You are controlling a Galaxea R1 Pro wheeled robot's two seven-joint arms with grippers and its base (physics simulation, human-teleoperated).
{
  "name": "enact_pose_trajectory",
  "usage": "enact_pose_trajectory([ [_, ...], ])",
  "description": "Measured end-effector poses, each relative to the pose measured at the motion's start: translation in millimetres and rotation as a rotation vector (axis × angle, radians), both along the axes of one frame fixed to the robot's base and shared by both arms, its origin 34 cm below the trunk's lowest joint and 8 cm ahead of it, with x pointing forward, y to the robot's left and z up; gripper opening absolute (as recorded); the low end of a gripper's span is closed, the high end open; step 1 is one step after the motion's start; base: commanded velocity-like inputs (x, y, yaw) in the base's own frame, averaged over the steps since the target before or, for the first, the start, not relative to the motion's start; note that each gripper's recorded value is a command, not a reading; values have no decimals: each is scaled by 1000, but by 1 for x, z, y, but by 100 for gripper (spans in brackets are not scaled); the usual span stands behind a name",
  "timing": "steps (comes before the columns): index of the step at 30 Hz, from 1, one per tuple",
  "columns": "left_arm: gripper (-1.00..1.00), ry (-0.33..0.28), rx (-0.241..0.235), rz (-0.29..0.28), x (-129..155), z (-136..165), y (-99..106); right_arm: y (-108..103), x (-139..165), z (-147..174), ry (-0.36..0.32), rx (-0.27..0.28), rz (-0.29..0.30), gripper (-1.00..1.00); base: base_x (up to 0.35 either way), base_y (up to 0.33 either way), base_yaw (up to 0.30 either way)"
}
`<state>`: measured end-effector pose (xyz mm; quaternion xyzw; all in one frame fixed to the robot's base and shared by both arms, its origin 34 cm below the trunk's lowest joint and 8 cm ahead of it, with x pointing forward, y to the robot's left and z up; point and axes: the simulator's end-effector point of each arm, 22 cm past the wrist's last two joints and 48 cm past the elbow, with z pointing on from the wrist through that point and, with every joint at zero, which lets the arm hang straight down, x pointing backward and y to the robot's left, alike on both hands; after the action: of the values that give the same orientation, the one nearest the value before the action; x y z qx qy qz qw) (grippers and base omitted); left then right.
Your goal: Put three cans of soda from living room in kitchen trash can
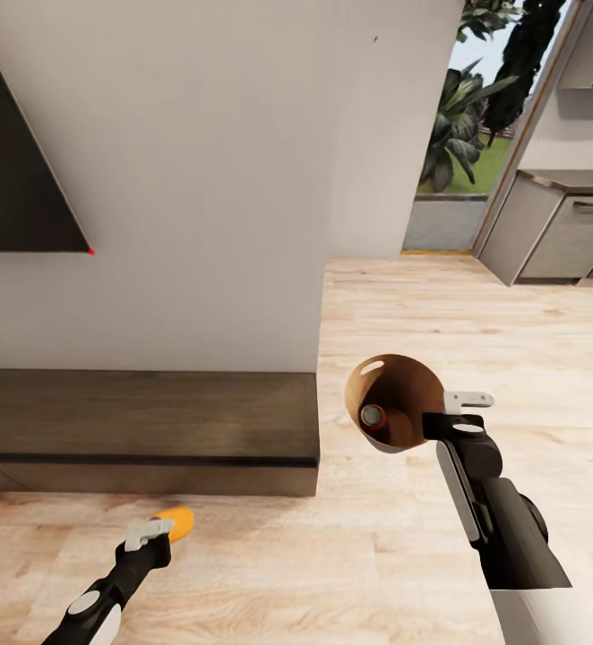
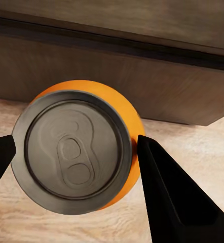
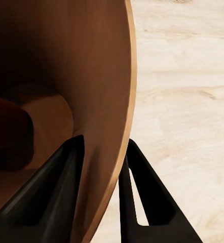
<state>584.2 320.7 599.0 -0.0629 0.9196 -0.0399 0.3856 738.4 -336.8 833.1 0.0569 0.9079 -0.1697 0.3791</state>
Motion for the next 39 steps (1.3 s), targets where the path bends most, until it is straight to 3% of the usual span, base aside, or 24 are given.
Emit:
enact_pose_trajectory([
  [13,-100,-12,0,-1,4,4,-1,0,0,1,-1,-2,0,-100,-174,0,16],
  [25,-100,-14,-1,-2,4,4,-1,2,0,1,-2,6,1,-100,-121,0,196],
  [39,-100,-208,-7,-45,67,77,-7,-2,0,2,-1,-5,-3,-100,-1,0,15],
])
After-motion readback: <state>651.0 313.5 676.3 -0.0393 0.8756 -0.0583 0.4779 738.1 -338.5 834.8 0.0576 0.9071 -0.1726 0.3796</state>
